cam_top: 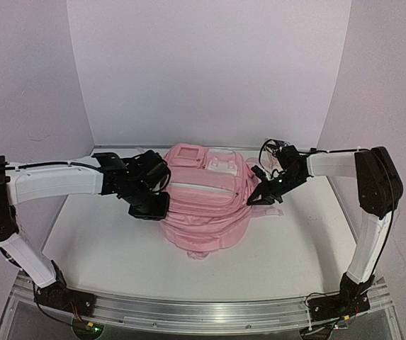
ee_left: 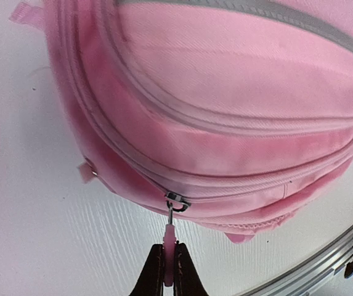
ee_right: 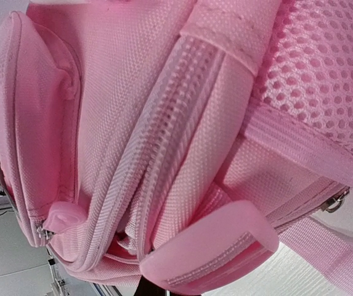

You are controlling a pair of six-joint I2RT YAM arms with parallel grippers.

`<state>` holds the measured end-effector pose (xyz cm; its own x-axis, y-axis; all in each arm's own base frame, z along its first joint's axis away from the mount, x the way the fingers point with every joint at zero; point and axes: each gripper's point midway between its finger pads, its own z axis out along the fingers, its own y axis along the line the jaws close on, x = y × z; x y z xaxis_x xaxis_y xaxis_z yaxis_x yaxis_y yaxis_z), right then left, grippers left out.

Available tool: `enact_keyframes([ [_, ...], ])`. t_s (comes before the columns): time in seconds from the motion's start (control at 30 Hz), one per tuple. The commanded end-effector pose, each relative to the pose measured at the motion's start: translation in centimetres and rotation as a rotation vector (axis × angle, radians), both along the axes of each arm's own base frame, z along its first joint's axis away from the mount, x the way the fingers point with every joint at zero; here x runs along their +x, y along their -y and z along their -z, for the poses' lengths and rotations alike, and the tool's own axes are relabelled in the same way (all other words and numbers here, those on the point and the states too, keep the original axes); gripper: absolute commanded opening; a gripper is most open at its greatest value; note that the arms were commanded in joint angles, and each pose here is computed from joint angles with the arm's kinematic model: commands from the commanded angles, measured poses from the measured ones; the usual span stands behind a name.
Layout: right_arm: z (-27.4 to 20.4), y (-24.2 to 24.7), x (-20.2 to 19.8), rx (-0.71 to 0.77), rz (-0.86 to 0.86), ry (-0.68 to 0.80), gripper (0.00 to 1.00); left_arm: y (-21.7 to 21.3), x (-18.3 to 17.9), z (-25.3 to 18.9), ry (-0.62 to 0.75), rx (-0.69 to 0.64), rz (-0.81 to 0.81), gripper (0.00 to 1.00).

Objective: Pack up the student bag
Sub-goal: Unzip the student bag at the center of the board.

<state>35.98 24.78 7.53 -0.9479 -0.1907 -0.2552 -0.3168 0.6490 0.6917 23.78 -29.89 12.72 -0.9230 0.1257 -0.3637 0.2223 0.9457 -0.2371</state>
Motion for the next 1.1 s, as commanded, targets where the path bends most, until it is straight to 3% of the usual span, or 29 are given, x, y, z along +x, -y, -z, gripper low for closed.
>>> enact_keyframes([
  [0.0, 0.9, 4.1, 1.1, -0.171, 0.052, 0.055, 0.0, -7.5, 0.4, -0.2, 0.026, 0.145, -0.157, 0.0],
  [0.3, 0.4, 4.6, 1.7, -0.226, -0.016, 0.143, 0.0, -4.1, 5.1, -2.9, 0.233, 0.043, -0.043, 0.0],
  [0.47, 1.2, 5.7, 1.5, -0.3, -0.062, 0.183, 0.0, -8.2, 8.2, -4.0, 0.322, 0.023, -0.169, 0.0],
  [0.67, 2.7, 6.9, 0.9, -0.374, -0.114, 0.192, 0.0, -11.8, 10.1, -4.7, 0.422, -0.008, -0.191, 0.0],
  [0.9, 3.5, 7.3, 0.8, -0.412, -0.156, 0.191, 0.0, -9.3, 14.1, -3.2, 0.426, -0.004, -0.078, 0.0],
  [1.07, 3.9, 7.7, 0.7, -0.435, -0.186, 0.195, 0.0, -8.4, 18.1, -2.7, 0.458, -0.026, -0.086, 0.0],
])
